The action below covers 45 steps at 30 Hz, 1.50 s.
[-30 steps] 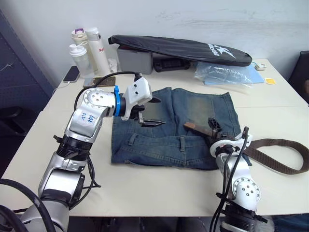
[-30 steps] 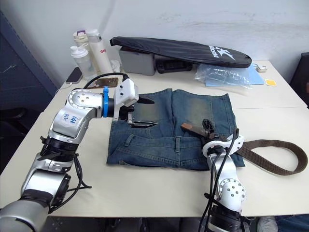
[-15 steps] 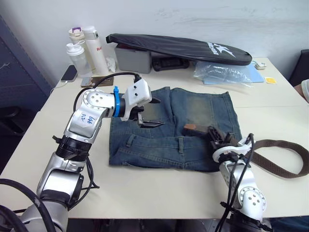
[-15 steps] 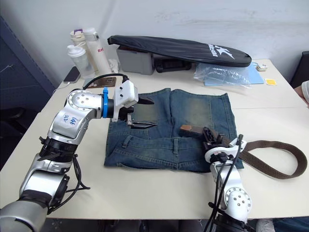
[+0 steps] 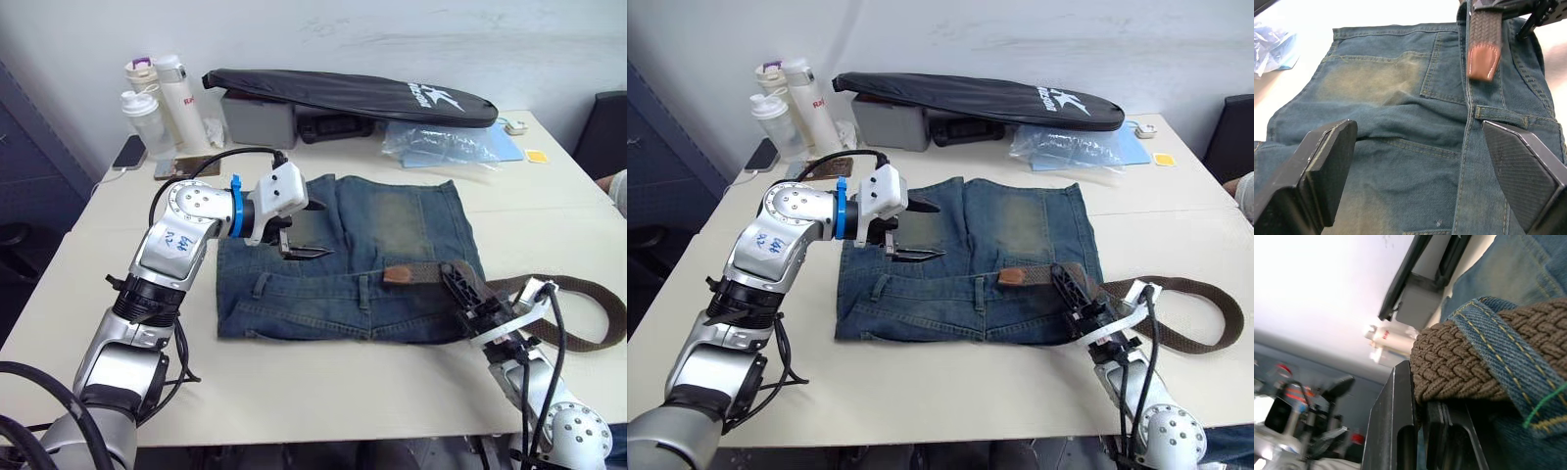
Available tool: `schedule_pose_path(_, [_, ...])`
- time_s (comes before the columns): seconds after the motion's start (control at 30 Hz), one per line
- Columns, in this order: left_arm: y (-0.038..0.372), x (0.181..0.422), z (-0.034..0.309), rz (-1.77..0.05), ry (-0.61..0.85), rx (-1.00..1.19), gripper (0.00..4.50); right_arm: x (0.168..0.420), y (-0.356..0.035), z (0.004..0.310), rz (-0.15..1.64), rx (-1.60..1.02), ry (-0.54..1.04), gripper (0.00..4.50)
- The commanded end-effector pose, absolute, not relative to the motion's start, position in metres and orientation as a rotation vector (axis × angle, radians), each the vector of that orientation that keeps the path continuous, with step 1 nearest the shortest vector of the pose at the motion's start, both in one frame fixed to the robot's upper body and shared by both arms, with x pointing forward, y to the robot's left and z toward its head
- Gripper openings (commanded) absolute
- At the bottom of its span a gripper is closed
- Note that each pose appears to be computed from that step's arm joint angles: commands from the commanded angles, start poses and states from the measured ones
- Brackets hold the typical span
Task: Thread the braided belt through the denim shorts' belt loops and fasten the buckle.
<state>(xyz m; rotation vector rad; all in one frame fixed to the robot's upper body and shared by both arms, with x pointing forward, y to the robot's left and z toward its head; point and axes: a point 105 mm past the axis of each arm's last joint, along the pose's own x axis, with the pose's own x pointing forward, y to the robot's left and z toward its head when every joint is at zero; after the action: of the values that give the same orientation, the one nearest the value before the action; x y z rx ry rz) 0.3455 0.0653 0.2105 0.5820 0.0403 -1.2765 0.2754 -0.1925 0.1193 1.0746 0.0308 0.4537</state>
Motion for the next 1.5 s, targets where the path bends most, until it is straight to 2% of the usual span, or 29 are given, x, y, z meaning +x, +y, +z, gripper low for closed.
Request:
schedule_pose_path(0.03, [0.07, 0.343, 0.217, -1.264, 0.018, 0.595, 4.5, 0.28, -0.182, 0.124, 0.499, 0.97, 0.001, 0.14])
schedule_pose_path(0.23, [0.08, 0.342, 0.212, -1.255, 0.049, 0.614, 4.5, 0.283, -0.167, 0.121, 0.539, 0.938, 0.016, 0.14])
schedule_pose_path(0.43, [0.084, 0.341, 0.208, -1.247, 0.063, 0.616, 4.5, 0.273, -0.149, 0.132, 0.651, 1.107, 0.01, 0.14])
schedule_pose_path(0.93, [0.087, 0.34, 0.208, -1.244, 0.066, 0.625, 4.5, 0.271, -0.176, 0.121, 0.612, 1.111, 0.021, 0.14])
schedule_pose_path(1.27, [0.085, 0.34, 0.209, -1.249, 0.064, 0.627, 4.5, 0.269, -0.158, 0.11, 0.645, 1.094, 0.083, 0.14])
schedule_pose_path(1.5, [0.086, 0.34, 0.208, -1.247, 0.069, 0.629, 4.5, 0.267, -0.148, 0.109, 0.675, 1.181, 0.066, 0.14])
